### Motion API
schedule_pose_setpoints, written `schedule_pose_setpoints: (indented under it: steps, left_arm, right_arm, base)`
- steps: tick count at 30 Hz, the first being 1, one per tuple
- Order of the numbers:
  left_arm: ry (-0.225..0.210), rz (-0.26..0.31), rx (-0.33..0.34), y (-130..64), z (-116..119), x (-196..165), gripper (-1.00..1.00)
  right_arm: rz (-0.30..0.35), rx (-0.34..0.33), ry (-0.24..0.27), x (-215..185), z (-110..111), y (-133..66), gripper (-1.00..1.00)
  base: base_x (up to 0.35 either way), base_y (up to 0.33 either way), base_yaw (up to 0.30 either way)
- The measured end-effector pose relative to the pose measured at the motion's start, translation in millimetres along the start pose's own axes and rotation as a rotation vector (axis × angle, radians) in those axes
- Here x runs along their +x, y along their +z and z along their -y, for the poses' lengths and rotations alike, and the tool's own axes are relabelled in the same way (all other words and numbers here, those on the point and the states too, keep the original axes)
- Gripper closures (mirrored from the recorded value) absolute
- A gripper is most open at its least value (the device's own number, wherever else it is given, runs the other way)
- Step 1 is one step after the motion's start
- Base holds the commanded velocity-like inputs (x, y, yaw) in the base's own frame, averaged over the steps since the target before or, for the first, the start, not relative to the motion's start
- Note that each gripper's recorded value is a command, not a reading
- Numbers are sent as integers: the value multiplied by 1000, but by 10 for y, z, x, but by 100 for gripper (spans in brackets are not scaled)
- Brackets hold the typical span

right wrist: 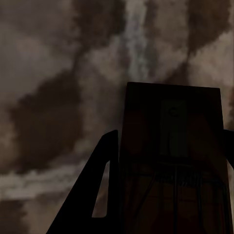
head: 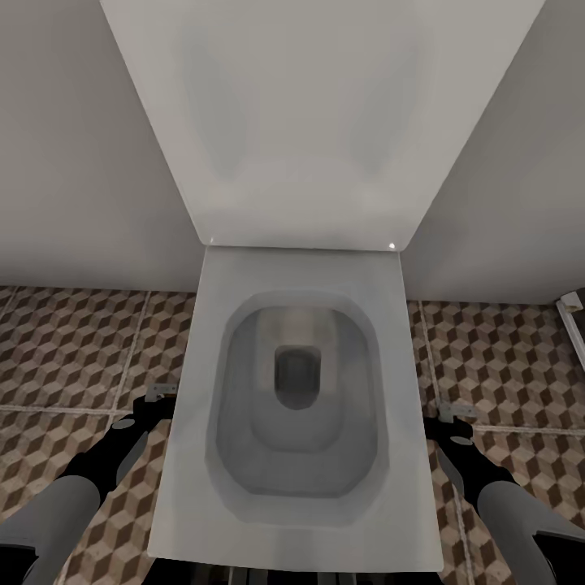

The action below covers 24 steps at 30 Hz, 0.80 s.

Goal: Take the four mousetraps from the cabinet in the bathroom and place them on the bathroom floor. Make sure all four end up on the same floor surface, and ensure that at least two of them are either under or directly next to the same bathroom sink.

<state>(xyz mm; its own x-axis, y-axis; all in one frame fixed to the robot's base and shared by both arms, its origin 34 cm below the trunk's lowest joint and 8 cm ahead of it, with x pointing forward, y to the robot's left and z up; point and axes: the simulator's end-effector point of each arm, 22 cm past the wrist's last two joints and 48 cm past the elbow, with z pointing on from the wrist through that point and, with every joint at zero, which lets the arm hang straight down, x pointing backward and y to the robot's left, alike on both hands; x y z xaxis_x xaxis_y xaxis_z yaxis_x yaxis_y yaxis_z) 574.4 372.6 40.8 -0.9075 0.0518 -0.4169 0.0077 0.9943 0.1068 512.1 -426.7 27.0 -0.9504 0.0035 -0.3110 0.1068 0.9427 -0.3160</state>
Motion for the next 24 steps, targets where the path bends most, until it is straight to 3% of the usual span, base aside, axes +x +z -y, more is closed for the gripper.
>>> schedule_pose_setpoints:
  steps: [12, 13, 24]
  left_arm:
    - [0, 0, 0, 0, 2, 0, -100]
    - [0, 0, 0, 0, 4, 0, -100]
    - [-1, 0, 1, 1, 8, 1, -100]
  right_arm:
    - [0, 0, 0, 2, 4, 1, 100]
    - [0, 0, 0, 2, 4, 1, -100]
    - [-4, 2, 7, 16, 13, 0, -100]
  base:
    - [0, 0, 0]
    - [0, 0, 0]
    - [0, 0, 0]
